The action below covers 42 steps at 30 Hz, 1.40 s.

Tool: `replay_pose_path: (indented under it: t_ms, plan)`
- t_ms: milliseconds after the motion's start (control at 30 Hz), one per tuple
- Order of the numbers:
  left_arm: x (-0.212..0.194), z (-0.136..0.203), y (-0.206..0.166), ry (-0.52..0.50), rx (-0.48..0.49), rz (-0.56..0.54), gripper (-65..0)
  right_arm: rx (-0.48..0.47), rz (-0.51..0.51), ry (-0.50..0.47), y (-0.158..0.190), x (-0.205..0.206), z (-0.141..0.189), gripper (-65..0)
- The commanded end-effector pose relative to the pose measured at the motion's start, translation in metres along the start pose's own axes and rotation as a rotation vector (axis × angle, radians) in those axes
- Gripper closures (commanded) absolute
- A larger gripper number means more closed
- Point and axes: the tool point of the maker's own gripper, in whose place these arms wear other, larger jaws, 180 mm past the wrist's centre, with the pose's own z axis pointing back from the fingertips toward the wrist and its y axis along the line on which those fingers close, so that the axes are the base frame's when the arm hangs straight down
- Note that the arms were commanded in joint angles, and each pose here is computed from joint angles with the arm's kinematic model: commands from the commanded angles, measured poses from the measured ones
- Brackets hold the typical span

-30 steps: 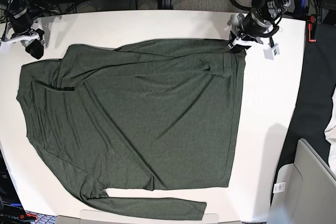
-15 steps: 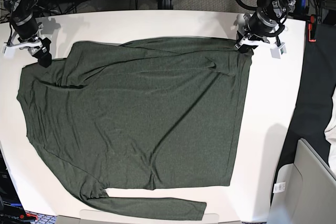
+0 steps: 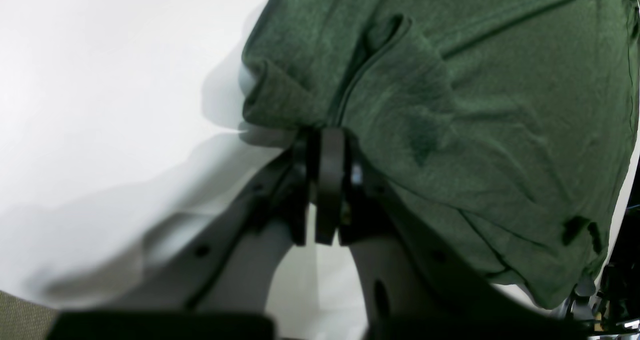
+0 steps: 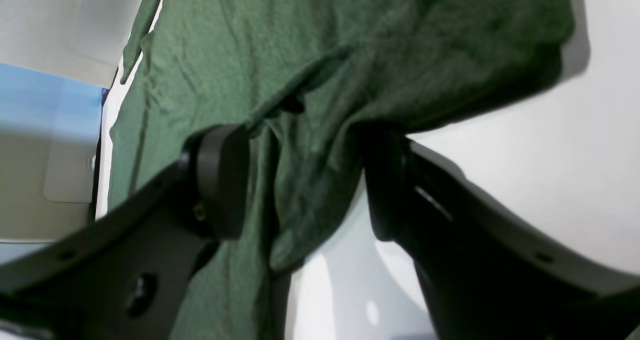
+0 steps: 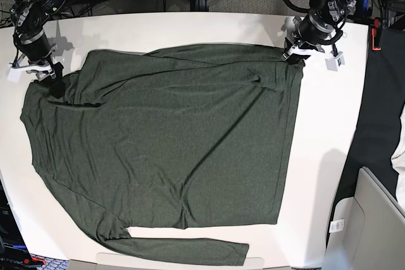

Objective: Fold the T-shirt properly
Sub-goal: 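Grasp the shirt edge with the right gripper near the collar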

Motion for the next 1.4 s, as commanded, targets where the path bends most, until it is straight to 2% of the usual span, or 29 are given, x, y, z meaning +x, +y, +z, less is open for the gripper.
replay_pose_path:
  t_ms: [0,167,300,467,633,967,1100,1367]
  plan:
    - [0.006,0.003,-0.005,-0.02,-0.019,-0.005,0.0,-0.022,-0.004,0.04,-0.005,-0.006,-0.001,-28.1]
    - [0.006,0.003,-0.005,-0.019,-0.018,-0.004,0.0,-0.009,-0.009,0.033,0.001,-0.005,-0.005,-10.4]
    - [0.004,0.003,-0.003,-0.015,-0.014,-0.003,0.0,-0.013,-0.008,0.035,-0.001,-0.006,-0.003,0.0]
    - [0.0,0.005,0.001,-0.007,-0.004,-0.003,0.0,-0.061,-0.03,0.007,-0.022,-0.003,0.016,-0.2]
    - [-0.01,0.016,0.007,0.007,0.014,-0.013,0.0,-0.097,-0.066,0.032,-0.044,-0.01,0.043,-0.2]
    - [-0.018,0.027,0.012,0.016,0.027,-0.026,0.0,-0.104,-0.097,0.019,-0.064,-0.011,0.081,-0.2]
    - [-0.012,0.03,0.004,-0.004,0.011,-0.038,0.0,-0.096,-0.05,-0.006,-0.056,0.003,0.085,-0.2]
    - [-0.011,0.031,0.002,-0.007,0.005,-0.041,0.0,-0.075,0.108,-0.068,-0.023,0.036,0.095,-0.6]
